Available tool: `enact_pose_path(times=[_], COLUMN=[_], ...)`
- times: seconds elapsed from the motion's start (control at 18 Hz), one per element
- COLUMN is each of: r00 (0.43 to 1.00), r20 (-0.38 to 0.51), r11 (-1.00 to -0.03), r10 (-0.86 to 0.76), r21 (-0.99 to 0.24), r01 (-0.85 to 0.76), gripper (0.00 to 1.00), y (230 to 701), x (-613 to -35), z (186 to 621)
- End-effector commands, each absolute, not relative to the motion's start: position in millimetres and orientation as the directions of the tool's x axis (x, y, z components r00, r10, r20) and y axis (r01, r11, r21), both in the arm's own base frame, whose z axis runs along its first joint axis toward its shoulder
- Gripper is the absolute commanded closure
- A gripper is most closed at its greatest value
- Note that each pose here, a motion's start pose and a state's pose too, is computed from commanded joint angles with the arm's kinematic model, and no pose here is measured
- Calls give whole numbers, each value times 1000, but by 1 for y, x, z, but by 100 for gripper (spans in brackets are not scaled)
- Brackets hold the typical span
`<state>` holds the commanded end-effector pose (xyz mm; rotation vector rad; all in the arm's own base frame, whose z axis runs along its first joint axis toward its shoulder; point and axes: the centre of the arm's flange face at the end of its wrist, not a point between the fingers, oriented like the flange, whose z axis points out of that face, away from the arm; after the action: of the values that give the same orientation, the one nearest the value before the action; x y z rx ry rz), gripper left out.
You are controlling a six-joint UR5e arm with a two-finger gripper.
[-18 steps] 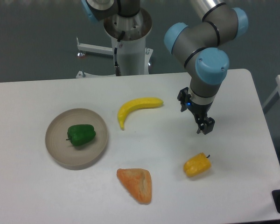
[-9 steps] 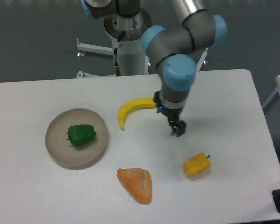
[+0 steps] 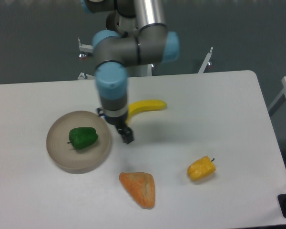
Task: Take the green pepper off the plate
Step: 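Move the gripper over the banana toward the green pepper on the plate, then lower the gripper onto the green pepper and close around it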
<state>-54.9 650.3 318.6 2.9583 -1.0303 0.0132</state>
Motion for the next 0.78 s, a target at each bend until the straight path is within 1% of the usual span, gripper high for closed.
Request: enact_pose_path(times=[0.17,0.44,0.78], r00=[775,773,773], r20=[45,61,19], r11=[-774,-774,-773], r10=[-631,-631,-634], r21=[27,26,-7], r01=[-632,-633,-634], gripper=[0,0,0], y=[651,654,664], x=[-12,-10,-12], z=[297,285,281])
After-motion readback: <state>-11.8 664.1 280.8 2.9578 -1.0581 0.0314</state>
